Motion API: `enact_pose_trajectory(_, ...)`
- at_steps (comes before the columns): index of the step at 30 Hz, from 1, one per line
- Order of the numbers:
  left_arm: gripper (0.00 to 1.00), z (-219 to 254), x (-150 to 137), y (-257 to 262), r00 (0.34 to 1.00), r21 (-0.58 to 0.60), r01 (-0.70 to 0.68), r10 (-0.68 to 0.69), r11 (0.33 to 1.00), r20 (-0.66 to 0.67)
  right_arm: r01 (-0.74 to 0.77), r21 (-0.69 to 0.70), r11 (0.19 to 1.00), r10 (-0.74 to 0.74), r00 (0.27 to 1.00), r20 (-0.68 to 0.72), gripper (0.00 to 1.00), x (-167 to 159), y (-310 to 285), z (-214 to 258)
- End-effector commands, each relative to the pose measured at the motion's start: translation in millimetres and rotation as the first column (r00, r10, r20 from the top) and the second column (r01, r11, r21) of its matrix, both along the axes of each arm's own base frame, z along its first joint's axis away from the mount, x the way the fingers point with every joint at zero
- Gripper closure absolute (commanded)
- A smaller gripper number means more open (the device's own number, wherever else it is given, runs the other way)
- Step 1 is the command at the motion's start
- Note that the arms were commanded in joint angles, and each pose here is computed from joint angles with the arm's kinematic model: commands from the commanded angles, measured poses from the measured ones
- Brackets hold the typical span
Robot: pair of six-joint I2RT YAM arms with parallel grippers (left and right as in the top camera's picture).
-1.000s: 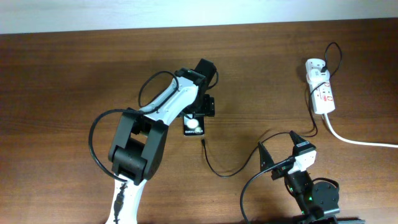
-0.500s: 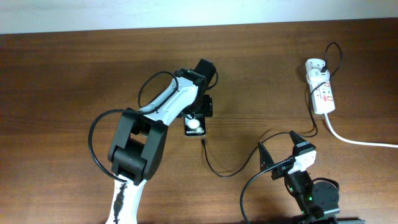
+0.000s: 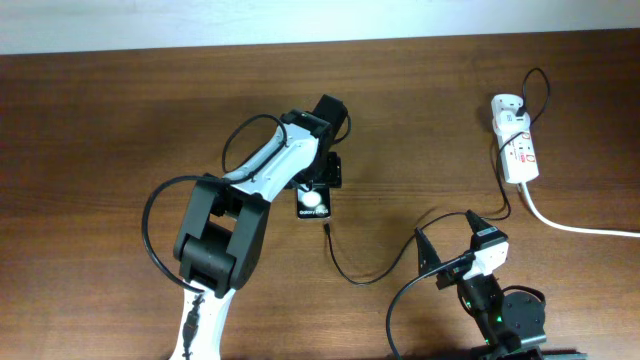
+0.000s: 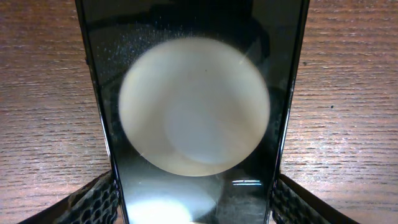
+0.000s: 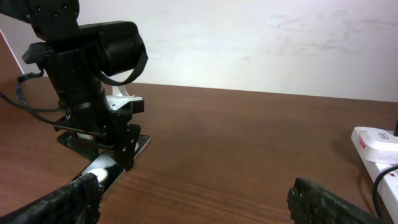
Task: Plug charger to phone and switch on socket
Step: 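Lift the phone with the left gripper and carry it toward the table center, then raise and rotate the phone upright with the left gripper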
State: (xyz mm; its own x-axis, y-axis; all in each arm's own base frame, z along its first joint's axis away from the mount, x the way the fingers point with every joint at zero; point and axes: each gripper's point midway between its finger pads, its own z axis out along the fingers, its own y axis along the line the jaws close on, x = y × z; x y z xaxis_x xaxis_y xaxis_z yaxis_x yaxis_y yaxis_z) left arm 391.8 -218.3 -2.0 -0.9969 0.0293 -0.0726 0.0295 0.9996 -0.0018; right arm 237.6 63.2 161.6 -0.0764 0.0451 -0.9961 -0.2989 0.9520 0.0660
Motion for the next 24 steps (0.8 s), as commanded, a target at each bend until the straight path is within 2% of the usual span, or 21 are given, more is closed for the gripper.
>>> enact_pose_trajectory(1, 0.70, -38, -26, 8, 0.990, 0.045, 0.010, -0.004, 0.999, -0.138, 0.001, 0.011, 1.000, -0.001, 1.000, -0.006, 0.01, 0, 0, -2)
enact_pose_trajectory(6, 0.87, 0, -5, -4, 0.996, 0.020, 0.009, -0.007, 1.000, -0.094, 0.001, 0.011, 1.000, -0.001, 1.000, -0.006, 0.02, 0, 0, -2)
enact_pose_trajectory(11, 0.99, 36, 7, -11, 0.998, 0.003, 0.008, -0.008, 1.000, -0.064, 0.001, 0.011, 1.000, -0.001, 1.000, -0.006, 0.01, 0, 0, -2)
enact_pose_trajectory(17, 1.00, 64, 13, -15, 0.998, -0.012, -0.036, 0.035, 0.999, -0.042, 0.001, 0.011, 1.000, -0.001, 1.000, -0.006, 0.01, 0, 0, -2)
enact_pose_trajectory(24, 1.00, 73, -26, -37, 0.967, -0.151, -0.100, 0.060, 0.983, -0.249, 0.001, 0.011, 1.000, -0.001, 1.000, -0.006, 0.01, 0, 0, -2)
